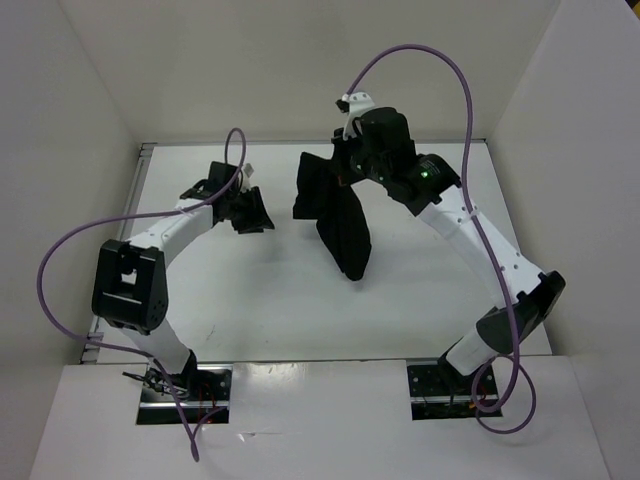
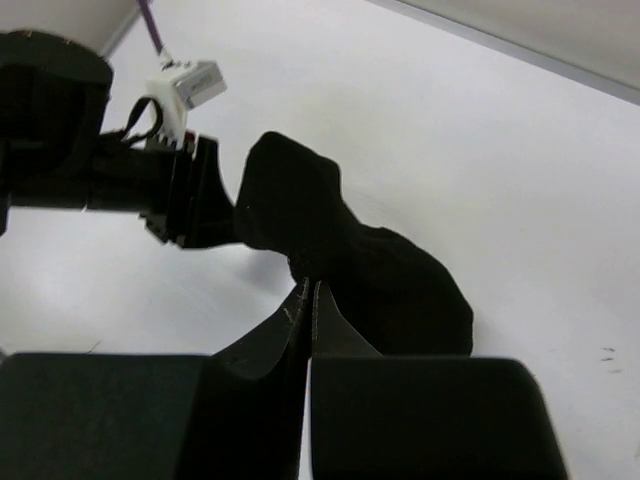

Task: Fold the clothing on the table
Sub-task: Flatten the skirt out

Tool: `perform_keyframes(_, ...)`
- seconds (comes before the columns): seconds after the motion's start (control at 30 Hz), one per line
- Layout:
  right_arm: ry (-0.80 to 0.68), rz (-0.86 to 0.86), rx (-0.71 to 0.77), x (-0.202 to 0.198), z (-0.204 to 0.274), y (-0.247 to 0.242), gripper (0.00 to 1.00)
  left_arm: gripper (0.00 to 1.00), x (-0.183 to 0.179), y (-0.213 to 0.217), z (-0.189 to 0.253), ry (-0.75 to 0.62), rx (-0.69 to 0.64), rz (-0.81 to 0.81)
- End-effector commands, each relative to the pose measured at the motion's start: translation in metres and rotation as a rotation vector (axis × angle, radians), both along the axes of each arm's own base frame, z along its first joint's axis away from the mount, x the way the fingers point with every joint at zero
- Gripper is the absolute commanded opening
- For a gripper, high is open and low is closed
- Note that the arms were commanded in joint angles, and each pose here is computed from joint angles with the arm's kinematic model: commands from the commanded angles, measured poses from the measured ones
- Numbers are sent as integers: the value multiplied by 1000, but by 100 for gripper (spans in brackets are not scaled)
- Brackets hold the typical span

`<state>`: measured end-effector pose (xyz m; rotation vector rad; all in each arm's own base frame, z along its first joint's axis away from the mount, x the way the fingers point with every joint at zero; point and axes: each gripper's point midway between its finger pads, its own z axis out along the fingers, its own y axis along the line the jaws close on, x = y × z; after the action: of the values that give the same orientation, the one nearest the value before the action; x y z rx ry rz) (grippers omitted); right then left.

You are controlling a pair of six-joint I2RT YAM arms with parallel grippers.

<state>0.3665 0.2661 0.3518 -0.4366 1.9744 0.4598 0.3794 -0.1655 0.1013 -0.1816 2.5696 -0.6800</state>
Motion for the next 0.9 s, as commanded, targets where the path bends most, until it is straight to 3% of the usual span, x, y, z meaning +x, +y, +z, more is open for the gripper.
perform_keyframes(0.0, -78, 88, 156, -40, 67, 12, 0, 46, 13, 21, 37, -106, -6, 59)
perform_keyframes(0.2, -126, 119, 311, -73, 120, 2, 0, 46, 20, 54, 53, -149, 11, 139)
perform_keyframes(0.37, -90, -28, 371, -50, 114, -26, 0, 46, 18, 62, 64, -175, 1, 155)
perform_keyframes(0.53, 146, -241, 349, 14, 7, -71, 0, 46, 8, 61, 51, -135, -20, 140)
perform_keyframes(0.67, 348, -536, 311, 59, -113, -154, 0, 46, 0, 54, 49, -136, -67, 128)
perform_keyframes(0.7, 374, -571, 303, 65, -129, -166, 3, 46, -1, 52, 48, -137, -76, 120)
perform_keyframes(0.8, 483, -671, 259, 74, -188, -192, 24, 46, -4, 48, 47, -142, -101, 110)
perform_keyframes(0.87, 479, -730, 229, 75, -197, -206, 29, 46, -2, 41, 51, -162, -116, 87)
